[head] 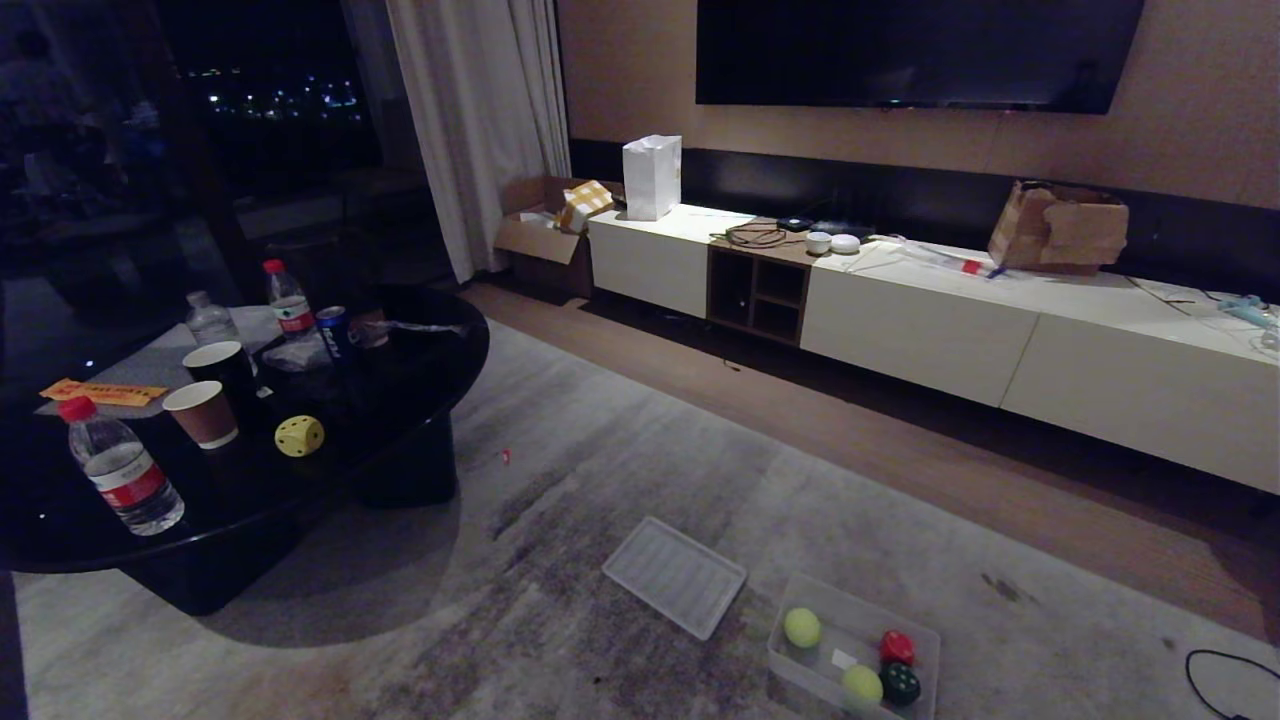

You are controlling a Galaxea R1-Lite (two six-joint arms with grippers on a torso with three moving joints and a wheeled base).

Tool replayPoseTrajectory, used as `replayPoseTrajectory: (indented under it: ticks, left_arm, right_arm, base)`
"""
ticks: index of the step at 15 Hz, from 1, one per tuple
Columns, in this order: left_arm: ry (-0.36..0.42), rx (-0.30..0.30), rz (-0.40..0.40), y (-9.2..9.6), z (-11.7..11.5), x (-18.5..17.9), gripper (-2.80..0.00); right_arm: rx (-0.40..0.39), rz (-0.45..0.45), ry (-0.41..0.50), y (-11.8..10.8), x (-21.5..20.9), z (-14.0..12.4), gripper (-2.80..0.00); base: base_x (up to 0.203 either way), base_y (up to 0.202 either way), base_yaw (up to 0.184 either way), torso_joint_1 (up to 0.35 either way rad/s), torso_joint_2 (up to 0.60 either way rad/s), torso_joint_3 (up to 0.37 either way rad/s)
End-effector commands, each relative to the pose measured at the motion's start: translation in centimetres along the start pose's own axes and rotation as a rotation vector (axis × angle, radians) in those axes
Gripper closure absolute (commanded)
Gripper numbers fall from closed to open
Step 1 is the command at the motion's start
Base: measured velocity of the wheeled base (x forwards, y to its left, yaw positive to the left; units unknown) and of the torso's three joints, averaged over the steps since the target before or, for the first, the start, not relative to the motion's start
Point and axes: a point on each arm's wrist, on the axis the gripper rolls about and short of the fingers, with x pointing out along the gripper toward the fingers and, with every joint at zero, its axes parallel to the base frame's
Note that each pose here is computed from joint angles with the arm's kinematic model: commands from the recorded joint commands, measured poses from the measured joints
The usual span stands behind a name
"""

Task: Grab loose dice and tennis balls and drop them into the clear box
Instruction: Put the toys in the box

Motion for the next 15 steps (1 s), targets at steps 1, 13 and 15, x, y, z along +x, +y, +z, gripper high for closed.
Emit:
replayPoseTrajectory:
  ticks: [1,13,15]
  left_arm:
    - [0.003,-0.001,0.001,0.0,-0.04,0.02,0.0]
    - [0.003,-0.006,0.001,0.0,-0.04,0.02,0.0]
    - [0.003,-0.006,0.001,0.0,-0.04,0.02,0.0]
  right_arm:
    - [0.001,0.0,0.001,0.0,0.0,0.02,0.0]
    - [0.001,0.0,0.002,0.0,0.01,-0.01,0.0]
    - [0.001,0.0,0.001,0.0,0.0,0.02,0.0]
  base:
    - [0.0,0.0,0.0,0.0,0.0,0.0]
    - [0.0,0.0,0.0,0.003,0.0,-0.137]
    - [0.0,0.0,0.0,0.003,0.0,-0.203]
